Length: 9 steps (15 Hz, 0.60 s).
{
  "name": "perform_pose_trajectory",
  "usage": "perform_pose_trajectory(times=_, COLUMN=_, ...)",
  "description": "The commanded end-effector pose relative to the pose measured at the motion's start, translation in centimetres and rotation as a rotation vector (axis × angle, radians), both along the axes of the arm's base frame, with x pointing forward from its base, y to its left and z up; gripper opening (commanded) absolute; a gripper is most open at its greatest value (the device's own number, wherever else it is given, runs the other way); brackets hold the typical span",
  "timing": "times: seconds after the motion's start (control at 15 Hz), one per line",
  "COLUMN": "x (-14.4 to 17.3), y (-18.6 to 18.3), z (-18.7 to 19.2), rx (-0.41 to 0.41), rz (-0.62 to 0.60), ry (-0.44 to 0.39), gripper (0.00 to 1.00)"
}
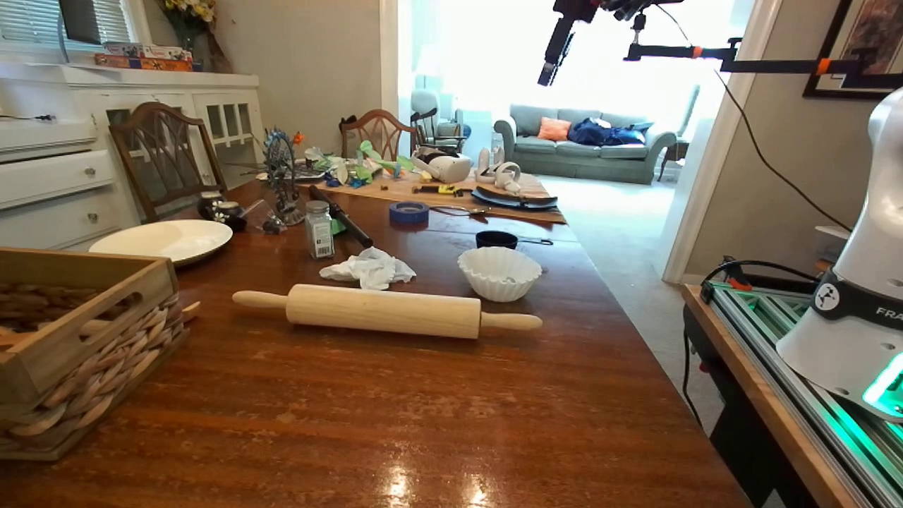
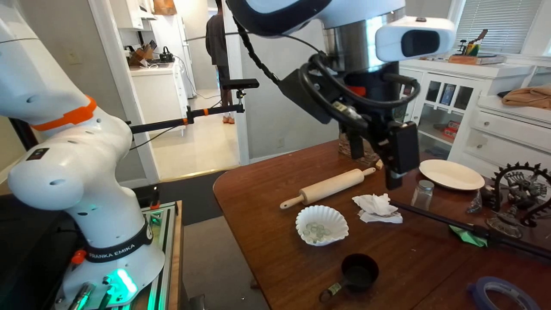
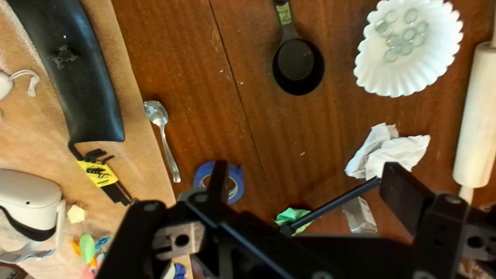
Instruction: Use the silver spoon to stir the contents of the white cupcake holder
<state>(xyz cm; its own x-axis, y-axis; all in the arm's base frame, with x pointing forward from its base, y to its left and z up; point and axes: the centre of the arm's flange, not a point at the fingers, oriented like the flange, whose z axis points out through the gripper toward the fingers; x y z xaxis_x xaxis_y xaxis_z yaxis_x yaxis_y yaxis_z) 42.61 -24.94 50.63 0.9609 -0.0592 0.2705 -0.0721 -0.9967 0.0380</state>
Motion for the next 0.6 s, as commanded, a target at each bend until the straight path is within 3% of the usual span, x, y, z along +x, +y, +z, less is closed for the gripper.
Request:
perform_pose_trajectory(times=0.0, x=3.0, y=-4.6, z=-2.8, rx=-0.026, rz=-0.045, ry=-0.014, gripper=1.00)
perform_pose_trajectory(times=0.2, x=3.4, y=-8.1, z=-6.6, rx=0.033, rz=-0.056, ry=0.008, gripper=1.00)
perform_pose_trajectory(times=0.27, x=3.4, y=-8.8, z=-7.4, rx=0.054, rz=-0.097, ry=0.054, gripper=1.00)
perform_pose_trajectory(times=0.33, x=1.9, y=-6.2, z=-5.8, rx=0.020, rz=-0.073, ry=0.015, gripper=1.00)
perform_pose_trajectory(times=0.53, x=2.3, y=-7.9, z=-7.8, rx=0.028, rz=-0.101, ry=0.050, gripper=1.00)
